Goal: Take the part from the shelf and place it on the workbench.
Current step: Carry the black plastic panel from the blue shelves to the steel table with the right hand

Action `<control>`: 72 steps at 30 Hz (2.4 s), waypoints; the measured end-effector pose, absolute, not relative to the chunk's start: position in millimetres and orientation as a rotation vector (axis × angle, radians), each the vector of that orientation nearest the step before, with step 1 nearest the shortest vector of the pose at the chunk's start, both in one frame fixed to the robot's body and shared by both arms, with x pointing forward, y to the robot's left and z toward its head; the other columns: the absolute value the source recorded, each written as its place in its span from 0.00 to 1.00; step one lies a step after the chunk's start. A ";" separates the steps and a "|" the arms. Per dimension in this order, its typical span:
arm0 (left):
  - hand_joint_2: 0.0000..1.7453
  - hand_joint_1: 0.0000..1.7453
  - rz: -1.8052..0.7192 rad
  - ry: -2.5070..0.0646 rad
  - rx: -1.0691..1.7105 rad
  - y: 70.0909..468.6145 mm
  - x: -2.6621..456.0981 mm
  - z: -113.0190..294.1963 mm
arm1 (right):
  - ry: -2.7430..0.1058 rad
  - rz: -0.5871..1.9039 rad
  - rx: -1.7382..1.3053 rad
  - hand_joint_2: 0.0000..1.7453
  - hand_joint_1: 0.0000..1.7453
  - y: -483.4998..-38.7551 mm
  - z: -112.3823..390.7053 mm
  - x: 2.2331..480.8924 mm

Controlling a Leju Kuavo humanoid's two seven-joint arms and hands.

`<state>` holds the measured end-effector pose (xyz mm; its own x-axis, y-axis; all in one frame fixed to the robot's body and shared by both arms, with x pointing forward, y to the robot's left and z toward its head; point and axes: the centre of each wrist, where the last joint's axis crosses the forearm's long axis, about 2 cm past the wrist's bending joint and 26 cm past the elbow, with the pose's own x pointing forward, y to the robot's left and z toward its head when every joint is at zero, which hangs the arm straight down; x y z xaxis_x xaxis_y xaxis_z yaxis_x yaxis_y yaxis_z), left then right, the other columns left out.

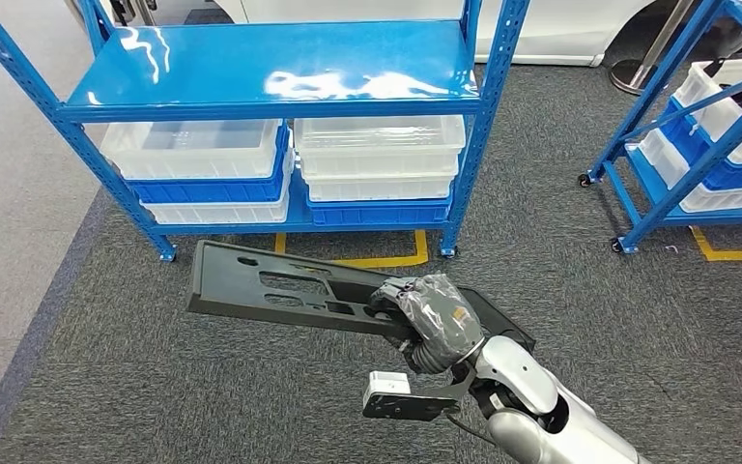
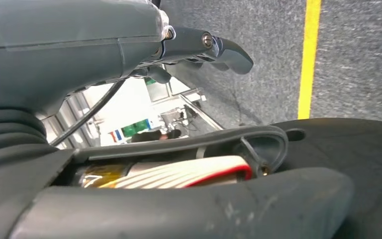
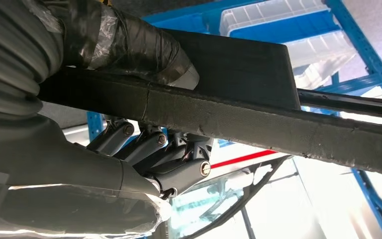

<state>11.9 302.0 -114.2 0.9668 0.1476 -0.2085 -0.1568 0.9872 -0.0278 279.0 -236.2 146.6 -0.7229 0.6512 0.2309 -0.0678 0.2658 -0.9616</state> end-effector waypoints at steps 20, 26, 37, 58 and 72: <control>1.00 0.00 0.117 0.189 -0.026 298.1 8.1 -114.5 | -1.892 1.514 -0.523 1.00 1.00 -279.7 167.6 273.8; 1.00 0.00 0.122 0.199 -0.021 298.1 7.4 -114.5 | -1.885 1.522 -0.533 1.00 1.00 -291.2 168.5 268.5; 1.00 0.00 0.122 0.205 -0.026 297.9 7.7 -114.5 | -1.884 1.539 -0.573 1.00 1.00 -290.4 158.1 256.5; 1.00 0.00 0.125 0.188 -0.025 298.1 6.4 -114.5 | -1.928 1.532 -0.571 1.00 1.00 -249.5 147.4 246.5; 1.00 0.00 0.108 0.212 -0.040 290.0 3.6 -114.7 | -1.886 1.523 -0.539 1.00 1.00 -273.8 142.8 242.2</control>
<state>3.6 290.0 -114.7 0.9718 0.1031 -0.2120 -0.1115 0.9934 -0.0279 242.2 -273.8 142.8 -0.7068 0.6703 0.2259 -0.0799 0.2417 -0.9671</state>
